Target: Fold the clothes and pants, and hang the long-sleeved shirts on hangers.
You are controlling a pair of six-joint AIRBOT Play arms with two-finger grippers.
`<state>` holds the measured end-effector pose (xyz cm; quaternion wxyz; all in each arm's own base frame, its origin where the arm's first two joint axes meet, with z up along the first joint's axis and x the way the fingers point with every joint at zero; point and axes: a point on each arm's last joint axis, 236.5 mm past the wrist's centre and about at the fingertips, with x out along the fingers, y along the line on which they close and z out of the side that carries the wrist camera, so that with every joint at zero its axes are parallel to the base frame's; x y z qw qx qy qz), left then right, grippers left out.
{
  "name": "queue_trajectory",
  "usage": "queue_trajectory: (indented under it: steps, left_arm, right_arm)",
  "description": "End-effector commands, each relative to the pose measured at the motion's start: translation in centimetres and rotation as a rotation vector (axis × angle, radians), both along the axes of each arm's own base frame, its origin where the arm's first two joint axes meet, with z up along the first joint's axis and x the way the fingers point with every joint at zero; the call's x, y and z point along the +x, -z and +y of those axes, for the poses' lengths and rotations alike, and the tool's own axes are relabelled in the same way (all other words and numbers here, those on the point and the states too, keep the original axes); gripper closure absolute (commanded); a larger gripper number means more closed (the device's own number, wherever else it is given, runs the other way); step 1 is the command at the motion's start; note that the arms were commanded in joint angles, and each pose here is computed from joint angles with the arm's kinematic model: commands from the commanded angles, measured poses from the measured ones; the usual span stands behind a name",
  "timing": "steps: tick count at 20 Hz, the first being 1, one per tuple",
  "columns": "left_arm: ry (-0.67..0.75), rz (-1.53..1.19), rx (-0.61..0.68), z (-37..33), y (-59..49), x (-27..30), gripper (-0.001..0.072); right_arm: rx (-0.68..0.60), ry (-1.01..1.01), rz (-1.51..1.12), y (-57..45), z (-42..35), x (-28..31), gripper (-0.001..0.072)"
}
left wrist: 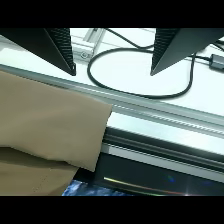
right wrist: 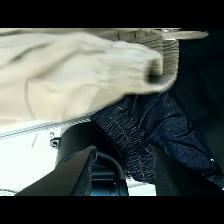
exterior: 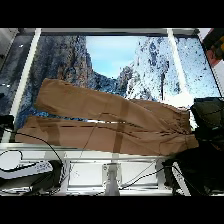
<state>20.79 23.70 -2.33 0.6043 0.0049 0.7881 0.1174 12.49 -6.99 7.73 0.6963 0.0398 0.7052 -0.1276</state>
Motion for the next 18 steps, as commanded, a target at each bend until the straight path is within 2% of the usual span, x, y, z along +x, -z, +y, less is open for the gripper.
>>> queue_trajectory:
  steps: [1,4,9,11,13,16,18]
  left_arm:
    - [0.011,-0.022,0.025,0.6,0.0,0.5,0.0169]
    - [0.021,-0.049,0.037,0.9,0.1,1.2,0.0169]
    - [-0.016,-0.19,0.08,1.1,0.4,4.7,0.017]
    - [0.001,-0.245,0.111,1.4,0.3,6.4,0.017]
    - [0.027,-0.289,0.132,1.5,0.2,7.8,0.017]
    - [0.04,-0.314,0.145,1.7,0.1,8.5,0.017]
    - [0.043,-0.324,0.151,1.9,0.0,8.8,0.017]
  right_arm:
    - [0.002,0.001,-0.001,0.0,0.0,0.0,0.0299]
    - [-0.005,-0.001,-0.018,0.0,-0.1,0.4,0.0299]
    - [-0.115,-0.037,-0.283,-0.9,-2.8,7.4,0.0299]
    - [-0.138,-0.042,-0.257,0.2,-4.0,8.8,0.0299]
    - [-0.063,-0.059,-0.164,3.2,-4.1,9.8,0.0301]
    - [0.15,-0.084,-0.015,9.0,-2.6,10.9,0.03]
    - [0.195,-0.058,0.026,11.7,-3.3,11.6,0.0298]
